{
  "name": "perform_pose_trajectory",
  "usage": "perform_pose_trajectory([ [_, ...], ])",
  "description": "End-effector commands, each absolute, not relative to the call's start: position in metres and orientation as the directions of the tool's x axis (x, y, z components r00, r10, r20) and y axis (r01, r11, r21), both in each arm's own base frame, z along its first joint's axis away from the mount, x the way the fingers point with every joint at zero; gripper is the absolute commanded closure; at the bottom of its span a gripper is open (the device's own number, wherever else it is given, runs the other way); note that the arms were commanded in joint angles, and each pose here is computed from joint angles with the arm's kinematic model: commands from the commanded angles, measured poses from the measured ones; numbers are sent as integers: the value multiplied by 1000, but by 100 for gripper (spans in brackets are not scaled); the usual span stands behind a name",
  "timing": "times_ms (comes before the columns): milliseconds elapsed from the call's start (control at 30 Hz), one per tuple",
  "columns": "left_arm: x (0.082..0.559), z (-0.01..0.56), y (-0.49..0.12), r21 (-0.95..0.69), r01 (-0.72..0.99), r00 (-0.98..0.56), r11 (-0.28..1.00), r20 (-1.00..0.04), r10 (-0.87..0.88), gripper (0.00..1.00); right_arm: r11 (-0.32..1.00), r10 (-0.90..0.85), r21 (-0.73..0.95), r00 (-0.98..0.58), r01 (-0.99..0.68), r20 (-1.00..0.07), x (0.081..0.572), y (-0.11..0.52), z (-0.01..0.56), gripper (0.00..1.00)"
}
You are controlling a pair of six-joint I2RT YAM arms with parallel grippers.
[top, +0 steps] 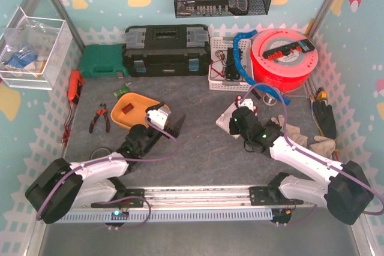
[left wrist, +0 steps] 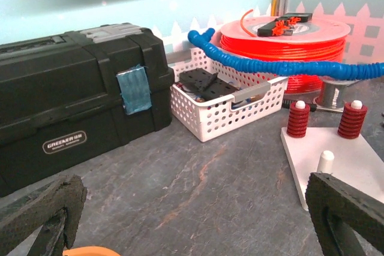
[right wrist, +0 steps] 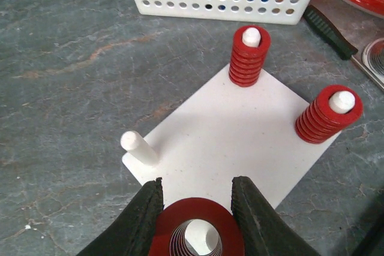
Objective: Install the large spring
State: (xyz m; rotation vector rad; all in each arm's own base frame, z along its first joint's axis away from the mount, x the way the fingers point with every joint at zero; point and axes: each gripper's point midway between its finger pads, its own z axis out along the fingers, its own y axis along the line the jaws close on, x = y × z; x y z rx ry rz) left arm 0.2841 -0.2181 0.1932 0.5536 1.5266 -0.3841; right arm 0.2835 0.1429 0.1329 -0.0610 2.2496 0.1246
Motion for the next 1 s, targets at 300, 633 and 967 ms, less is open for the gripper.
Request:
perform_pose_trajectory([
  [300, 280, 197, -219, 116, 576, 55, 809, -993, 103, 1, 997, 50, 72, -627, -9, -778, 283, 125, 122, 100],
  [633, 279, 197, -218, 116, 574, 59, 810, -993, 101, 1, 996, 62, 93, -642, -14, -764, 286, 131, 108, 100],
  [967, 279, 196, -219, 112, 579, 53, 808, -994, 99, 1, 994, 63, 106, -657, -25, -751, 289, 136, 92, 75],
])
